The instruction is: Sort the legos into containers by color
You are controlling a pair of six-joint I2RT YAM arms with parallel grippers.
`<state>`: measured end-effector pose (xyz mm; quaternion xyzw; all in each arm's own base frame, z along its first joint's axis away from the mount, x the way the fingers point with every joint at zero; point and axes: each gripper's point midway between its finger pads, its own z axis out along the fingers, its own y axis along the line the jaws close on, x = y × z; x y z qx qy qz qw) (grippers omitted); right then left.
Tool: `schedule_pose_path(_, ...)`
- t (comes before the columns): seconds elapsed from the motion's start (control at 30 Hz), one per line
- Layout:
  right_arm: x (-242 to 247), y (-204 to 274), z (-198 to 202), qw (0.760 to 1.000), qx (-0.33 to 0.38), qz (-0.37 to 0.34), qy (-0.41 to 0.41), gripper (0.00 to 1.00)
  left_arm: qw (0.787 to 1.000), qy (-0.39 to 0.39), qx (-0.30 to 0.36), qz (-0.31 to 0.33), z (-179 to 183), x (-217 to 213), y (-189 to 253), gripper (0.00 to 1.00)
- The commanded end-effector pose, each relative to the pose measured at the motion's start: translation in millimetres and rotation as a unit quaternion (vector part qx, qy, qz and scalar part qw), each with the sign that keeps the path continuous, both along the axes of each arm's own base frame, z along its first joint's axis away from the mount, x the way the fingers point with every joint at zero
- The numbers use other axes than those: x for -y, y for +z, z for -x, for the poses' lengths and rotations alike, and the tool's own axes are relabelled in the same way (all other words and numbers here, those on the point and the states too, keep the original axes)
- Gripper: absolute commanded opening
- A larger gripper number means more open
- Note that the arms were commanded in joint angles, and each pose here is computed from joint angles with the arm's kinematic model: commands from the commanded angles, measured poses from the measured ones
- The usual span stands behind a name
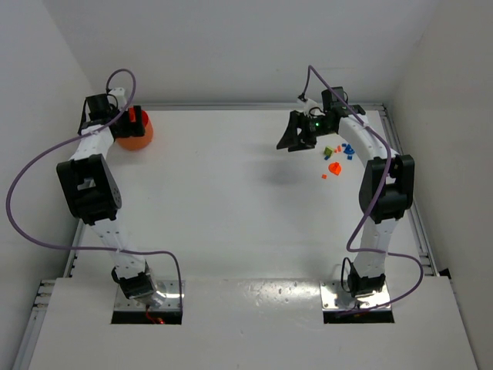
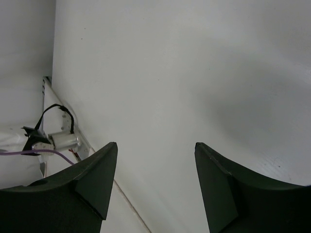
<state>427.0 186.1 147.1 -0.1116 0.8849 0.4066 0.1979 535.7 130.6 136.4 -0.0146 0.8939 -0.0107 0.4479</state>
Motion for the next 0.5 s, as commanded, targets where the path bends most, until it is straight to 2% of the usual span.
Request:
schedule_pose_path(0.0, -2, 3, -2, 1.0, 0.019, 0.002, 0.009, 0.66, 0.995, 0.033, 0.079, -0.044, 0, -16, 56, 0.99)
schedule_pose_path(0.17, -2, 3, -2, 1.0, 0.019, 0.002, 0.009, 0.66, 0.985, 0.051, 0.156, -0.055, 17, -17, 90, 0.99)
schedule_pose_path(0.2, -2, 3, -2, 1.0, 0.019, 0.002, 0.009, 0.66, 0.984, 0.031, 0.17, -0.048, 18, -8, 102, 0.99)
schedule_pose_path(0.4, -3, 4, -1, 1.0, 0.019, -0.002, 0.012, 0.66, 0.983, -0.049, 0.178, 0.016, 24, 27, 116, 0.99)
schedule_pose_path(0.47, -3, 4, -1, 1.0, 0.019, -0.002, 0.012, 0.66, 0.983, -0.078, 0.158, 0.043, 25, 40, 107, 0.99)
